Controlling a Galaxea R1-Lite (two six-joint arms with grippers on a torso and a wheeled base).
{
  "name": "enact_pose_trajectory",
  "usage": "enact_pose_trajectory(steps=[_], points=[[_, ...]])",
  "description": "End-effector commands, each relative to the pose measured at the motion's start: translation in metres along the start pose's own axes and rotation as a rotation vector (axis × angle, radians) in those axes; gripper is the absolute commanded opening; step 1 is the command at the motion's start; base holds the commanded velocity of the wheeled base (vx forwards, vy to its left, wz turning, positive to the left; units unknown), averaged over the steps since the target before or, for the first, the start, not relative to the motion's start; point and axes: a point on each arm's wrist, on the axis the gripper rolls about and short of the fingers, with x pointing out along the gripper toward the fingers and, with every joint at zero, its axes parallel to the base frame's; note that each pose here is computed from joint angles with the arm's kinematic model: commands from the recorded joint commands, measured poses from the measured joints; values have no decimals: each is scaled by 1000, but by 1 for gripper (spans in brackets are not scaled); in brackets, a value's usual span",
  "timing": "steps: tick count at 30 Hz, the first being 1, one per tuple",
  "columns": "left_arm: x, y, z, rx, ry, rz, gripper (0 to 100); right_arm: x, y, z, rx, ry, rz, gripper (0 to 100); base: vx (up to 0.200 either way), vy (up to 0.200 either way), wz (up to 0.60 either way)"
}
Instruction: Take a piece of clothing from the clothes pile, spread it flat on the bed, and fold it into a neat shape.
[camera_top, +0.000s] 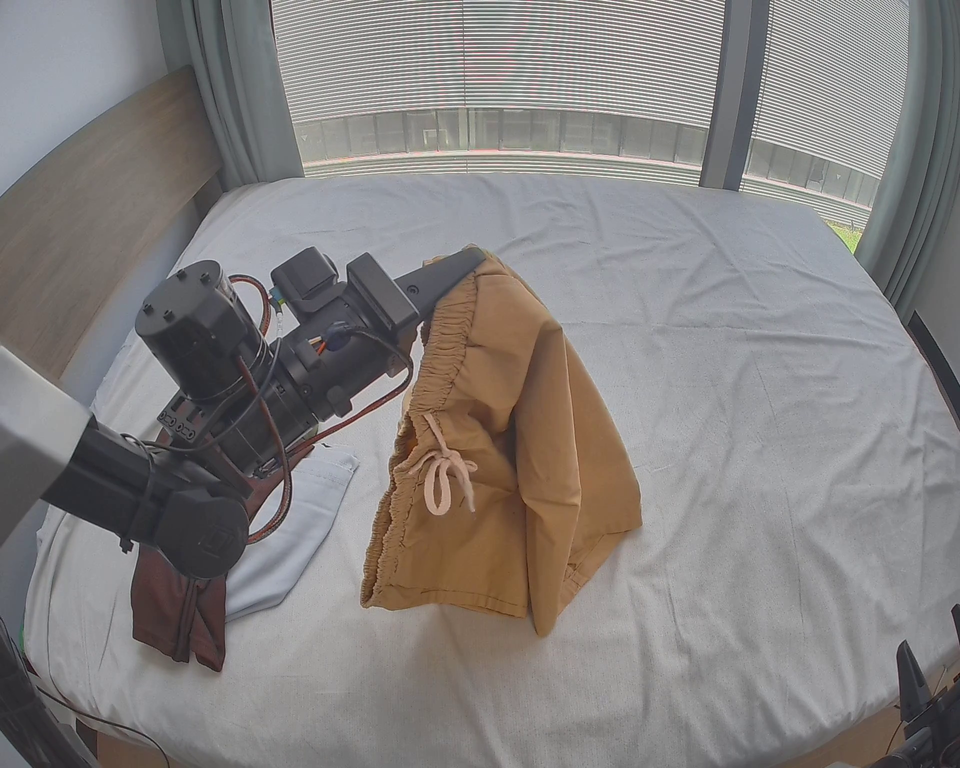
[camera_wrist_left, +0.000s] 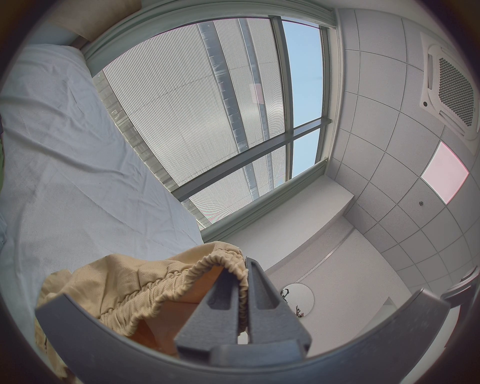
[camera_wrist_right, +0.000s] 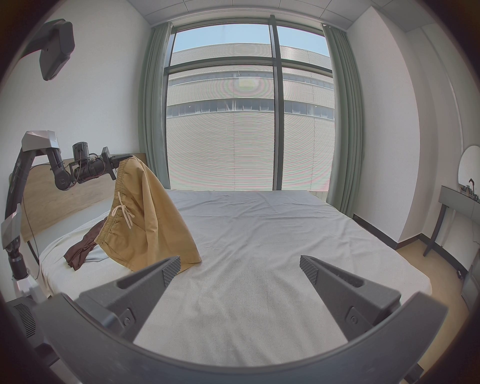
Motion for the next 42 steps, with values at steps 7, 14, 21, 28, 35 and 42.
enact_pose_trajectory(steps=[7,14,21,28,35,42], points=[[-2,2,6,14,-22,-4,0,0,0,-5,2,1,2,100,0,0,0],[-3,-7,16,33,-47,-30,0,0,0,-5,5,2,-1,100,0,0,0],[-3,-7,17,34,-50,-29,0,0,0,-5,5,-2,0,100,0,0,0],[-5,-5,20,40,-60,-24,0,-10,0,53,-1,-239,12,100,0,0,0],[-3,-7,23,46,-72,-30,0,19,0,84,51,-61,130,100,0,0,0],[-4,-6,34,65,-102,-32,0,51,6,103,318,115,287,100,0,0,0]])
